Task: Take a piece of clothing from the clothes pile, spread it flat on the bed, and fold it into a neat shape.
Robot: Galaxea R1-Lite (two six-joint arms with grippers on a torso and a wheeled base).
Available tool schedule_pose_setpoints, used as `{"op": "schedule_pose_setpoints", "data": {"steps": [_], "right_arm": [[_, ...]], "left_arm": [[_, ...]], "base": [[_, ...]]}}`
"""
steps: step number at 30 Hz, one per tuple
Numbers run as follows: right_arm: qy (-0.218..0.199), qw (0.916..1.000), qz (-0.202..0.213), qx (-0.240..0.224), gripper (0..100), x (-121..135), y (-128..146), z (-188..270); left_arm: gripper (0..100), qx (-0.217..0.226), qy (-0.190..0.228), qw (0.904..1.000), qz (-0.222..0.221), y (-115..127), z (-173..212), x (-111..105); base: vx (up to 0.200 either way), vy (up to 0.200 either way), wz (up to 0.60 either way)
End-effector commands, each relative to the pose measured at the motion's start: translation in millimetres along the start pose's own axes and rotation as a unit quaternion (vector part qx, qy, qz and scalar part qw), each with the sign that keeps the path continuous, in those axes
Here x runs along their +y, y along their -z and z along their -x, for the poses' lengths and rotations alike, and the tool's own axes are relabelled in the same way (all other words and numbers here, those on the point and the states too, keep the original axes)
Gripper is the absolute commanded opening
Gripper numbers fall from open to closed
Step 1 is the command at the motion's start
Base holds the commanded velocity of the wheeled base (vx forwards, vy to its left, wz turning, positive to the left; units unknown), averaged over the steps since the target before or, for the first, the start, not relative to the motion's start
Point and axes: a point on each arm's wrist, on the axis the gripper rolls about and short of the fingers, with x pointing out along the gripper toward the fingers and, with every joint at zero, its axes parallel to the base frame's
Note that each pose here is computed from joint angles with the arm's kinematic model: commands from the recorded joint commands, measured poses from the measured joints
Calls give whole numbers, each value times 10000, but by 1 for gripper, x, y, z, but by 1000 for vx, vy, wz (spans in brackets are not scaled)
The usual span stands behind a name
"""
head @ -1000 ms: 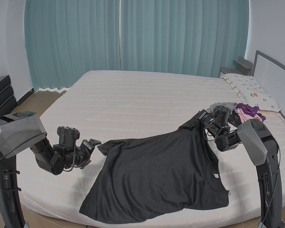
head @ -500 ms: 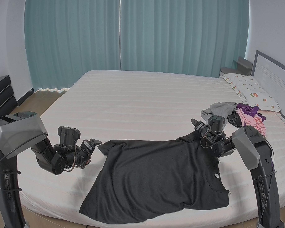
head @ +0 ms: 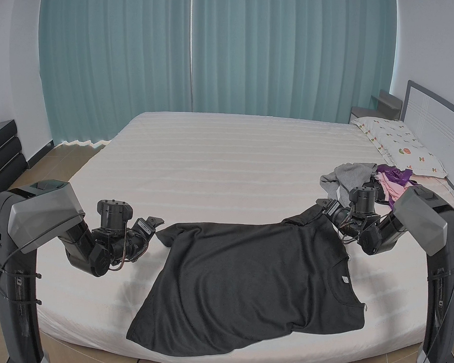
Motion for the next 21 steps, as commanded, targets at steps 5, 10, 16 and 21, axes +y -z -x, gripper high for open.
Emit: {"op": "schedule_pose_setpoints", "data": {"steps": [5,10,16,21], "right_arm": [[-214,9981,-562,141,100,10,-11,88],[-193,9971,-699,228,100,-10,-4,105],[-145,9950,-951,253,100,-27,11,108],[-258,9947,-972,200,100,-27,15,107]], "left_arm": [[100,-64,76,9972,-738,2,-44,7],[100,51,-33,9957,-923,3,-57,4],[100,138,-77,9952,-961,5,-62,-2],[100,173,-27,9948,-1002,9,-75,-7]], "base": [[0,0,0],[0,0,0],[0,0,0],[0,0,0]]}}
